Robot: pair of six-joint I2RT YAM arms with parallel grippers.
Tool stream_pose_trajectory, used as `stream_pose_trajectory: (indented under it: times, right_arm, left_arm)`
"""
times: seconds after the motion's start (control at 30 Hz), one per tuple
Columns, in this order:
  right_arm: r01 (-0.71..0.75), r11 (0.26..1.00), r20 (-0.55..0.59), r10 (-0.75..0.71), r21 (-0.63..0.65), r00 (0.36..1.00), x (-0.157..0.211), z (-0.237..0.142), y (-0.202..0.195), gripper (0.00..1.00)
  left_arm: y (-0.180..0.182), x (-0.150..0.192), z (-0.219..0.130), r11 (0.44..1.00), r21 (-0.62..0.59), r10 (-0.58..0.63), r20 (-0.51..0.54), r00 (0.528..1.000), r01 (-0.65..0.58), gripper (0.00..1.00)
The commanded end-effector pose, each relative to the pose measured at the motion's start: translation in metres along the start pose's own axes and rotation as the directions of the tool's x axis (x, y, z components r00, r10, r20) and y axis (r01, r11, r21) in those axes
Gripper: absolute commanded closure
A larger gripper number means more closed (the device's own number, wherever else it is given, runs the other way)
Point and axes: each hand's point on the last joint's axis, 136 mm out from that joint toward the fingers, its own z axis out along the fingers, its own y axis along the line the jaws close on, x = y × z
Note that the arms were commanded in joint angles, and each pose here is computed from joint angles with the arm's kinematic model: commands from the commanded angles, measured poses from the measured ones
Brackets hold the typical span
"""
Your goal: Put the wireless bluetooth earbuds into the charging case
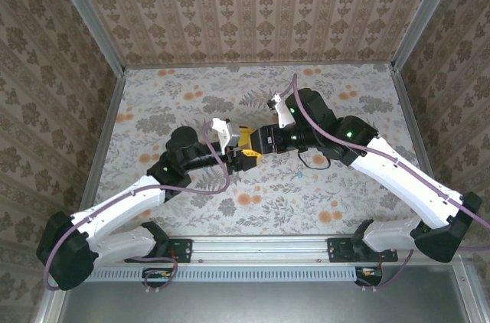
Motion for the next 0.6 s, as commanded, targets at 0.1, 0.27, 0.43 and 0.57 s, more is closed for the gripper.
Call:
stream_pose_trajectory:
  times: [0.1, 0.27, 0.43, 0.57]
  right_arm:
    - [0.022, 0.999, -0.006, -0.022, -0.025, 1.0, -0.0007, -0.0052, 0.0084, 0.57]
    - [0.023, 0.999, -0.01, -0.023, -0.026, 1.0, 0.0004, -0.005, 0.0086, 0.57]
    - [0.023, 0.999, -0.021, -0.024, -0.028, 0.999, 0.0029, -0.0021, 0.0082, 0.53]
    - [0.022, 0.999, -0.01, -0.023, -0.042, 1.0, 0.0011, -0.0045, 0.0111, 0.44]
  left_arm:
    - [-0.0016, -0.0151, -0.0005, 1.0, 0.017, 0.015, 0.043, 0.999, -0.016, 0.53]
    - [-0.0007, -0.0151, -0.0007, 1.0, 0.015, 0.015, 0.046, 0.999, -0.016, 0.65]
    - [0.0008, -0.0162, -0.0025, 1.0, 0.003, 0.009, 0.062, 0.998, -0.009, 0.7]
    - [0.0024, -0.0142, -0.0046, 1.0, -0.002, -0.001, 0.064, 0.998, 0.001, 0.7]
